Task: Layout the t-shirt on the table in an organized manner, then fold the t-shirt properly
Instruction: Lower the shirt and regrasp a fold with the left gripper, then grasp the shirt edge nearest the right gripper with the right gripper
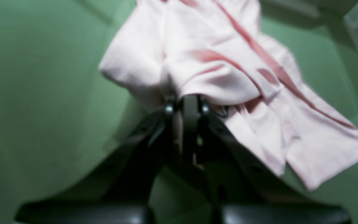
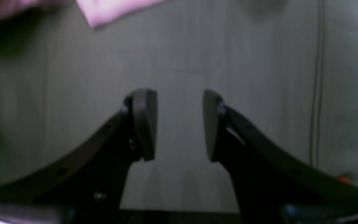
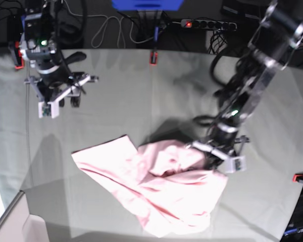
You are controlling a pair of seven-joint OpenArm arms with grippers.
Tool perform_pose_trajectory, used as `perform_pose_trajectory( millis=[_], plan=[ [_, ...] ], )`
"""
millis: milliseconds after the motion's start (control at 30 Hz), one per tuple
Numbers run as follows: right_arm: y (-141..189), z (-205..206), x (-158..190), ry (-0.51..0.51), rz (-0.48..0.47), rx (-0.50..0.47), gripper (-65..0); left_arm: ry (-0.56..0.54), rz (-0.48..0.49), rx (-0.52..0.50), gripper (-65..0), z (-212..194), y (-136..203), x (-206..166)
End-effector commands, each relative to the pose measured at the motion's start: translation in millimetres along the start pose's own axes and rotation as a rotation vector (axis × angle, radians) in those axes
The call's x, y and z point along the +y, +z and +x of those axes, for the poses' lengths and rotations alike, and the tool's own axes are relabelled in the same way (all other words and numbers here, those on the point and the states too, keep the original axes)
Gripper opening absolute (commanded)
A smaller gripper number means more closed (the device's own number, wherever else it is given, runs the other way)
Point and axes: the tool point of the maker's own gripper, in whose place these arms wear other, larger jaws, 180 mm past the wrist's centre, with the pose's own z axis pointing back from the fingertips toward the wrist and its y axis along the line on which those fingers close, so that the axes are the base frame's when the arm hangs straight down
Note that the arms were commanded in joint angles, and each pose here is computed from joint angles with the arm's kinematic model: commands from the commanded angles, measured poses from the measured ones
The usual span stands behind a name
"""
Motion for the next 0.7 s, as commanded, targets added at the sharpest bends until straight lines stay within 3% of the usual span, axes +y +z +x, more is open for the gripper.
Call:
perform_pose_trajectory(
  millis=[0,167,333,500,667],
  plan=[
    [1.6,15.4,-2.6,0.013,-0.002,-0.049,-41.3,-0.025,0.009,-0.064,-65.0,23.0,6.8,12.0],
    [-8.4,55.0,0.1,0.055,0.013,-0.136,-40.4,-0.050,0.114,-0.058,-65.0,22.4,57.1,73.8],
    [-46.2,64.1,28.4,0.108,0.083,-0.107,-30.6,-0.046,0.232,-0.065,-65.0,25.8,84.7,122.6],
    [-90.0,43.2,75.3,0.210,0.178,0.009,-26.5,-0.038,0.275,-0.053,-65.0,19.4,95.7,137.7],
    [-86.5,37.3,119.8,0.278,0.273,0.014,-26.5,-0.034,0.277,-0.034,-65.0,10.8,98.5,137.2]
  ],
)
